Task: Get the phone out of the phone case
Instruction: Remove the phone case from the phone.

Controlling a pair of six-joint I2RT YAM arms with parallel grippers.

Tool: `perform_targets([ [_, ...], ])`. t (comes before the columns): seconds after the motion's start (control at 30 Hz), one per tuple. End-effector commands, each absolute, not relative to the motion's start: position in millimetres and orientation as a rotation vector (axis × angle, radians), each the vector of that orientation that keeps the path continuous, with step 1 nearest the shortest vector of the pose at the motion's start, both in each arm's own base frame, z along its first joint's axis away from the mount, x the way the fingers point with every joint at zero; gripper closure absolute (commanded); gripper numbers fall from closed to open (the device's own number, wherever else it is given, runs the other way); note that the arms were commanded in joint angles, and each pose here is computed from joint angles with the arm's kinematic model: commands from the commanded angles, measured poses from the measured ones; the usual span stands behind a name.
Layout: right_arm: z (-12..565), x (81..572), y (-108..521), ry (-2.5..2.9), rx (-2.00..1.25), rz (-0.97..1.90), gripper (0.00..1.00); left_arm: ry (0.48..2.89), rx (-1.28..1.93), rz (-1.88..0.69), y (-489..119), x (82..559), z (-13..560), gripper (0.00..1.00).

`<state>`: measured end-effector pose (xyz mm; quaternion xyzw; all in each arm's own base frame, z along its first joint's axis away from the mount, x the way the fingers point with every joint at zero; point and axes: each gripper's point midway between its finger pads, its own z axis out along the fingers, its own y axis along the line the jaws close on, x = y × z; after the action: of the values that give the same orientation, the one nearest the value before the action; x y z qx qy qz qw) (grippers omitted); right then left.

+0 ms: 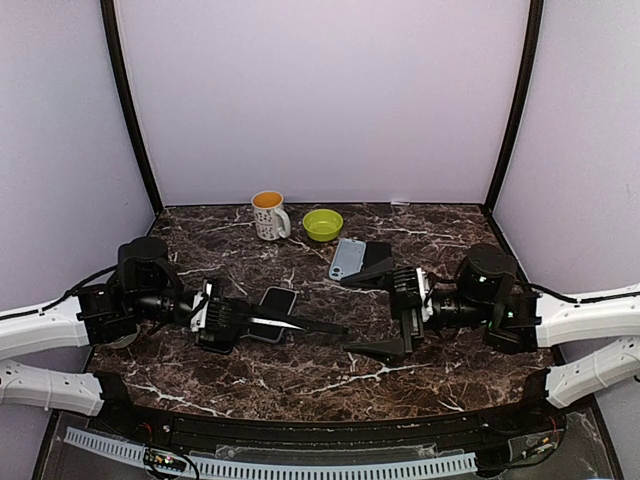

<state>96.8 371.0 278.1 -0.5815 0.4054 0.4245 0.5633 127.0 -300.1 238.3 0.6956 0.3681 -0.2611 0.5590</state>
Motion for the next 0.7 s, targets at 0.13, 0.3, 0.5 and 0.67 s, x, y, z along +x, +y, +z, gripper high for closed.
perform_targets([
  [0.13, 321.5, 87.5, 341.6, 0.968, -1.031, 1.291, 0.02, 0.829, 1.673, -0.581, -305.5, 127.5, 238.7, 1.0],
  [0.3, 327.4, 125.4, 372.0, 1.297, -0.952, 1.296, 0.01, 0.834, 1.675, -0.586, -306.9, 127.5, 236.2, 1.0],
  [0.5, 312.9, 157.7, 394.7, 1.55, -0.922, 1.225, 0.01, 0.839, 1.679, -0.592, -307.7, 127.3, 234.4, 1.0],
  [0.67, 289.9, 159.8, 408.1, 1.669, -1.067, 1.13, 0.01, 0.854, 1.686, -0.592, -308.6, 128.6, 229.7, 1.0],
])
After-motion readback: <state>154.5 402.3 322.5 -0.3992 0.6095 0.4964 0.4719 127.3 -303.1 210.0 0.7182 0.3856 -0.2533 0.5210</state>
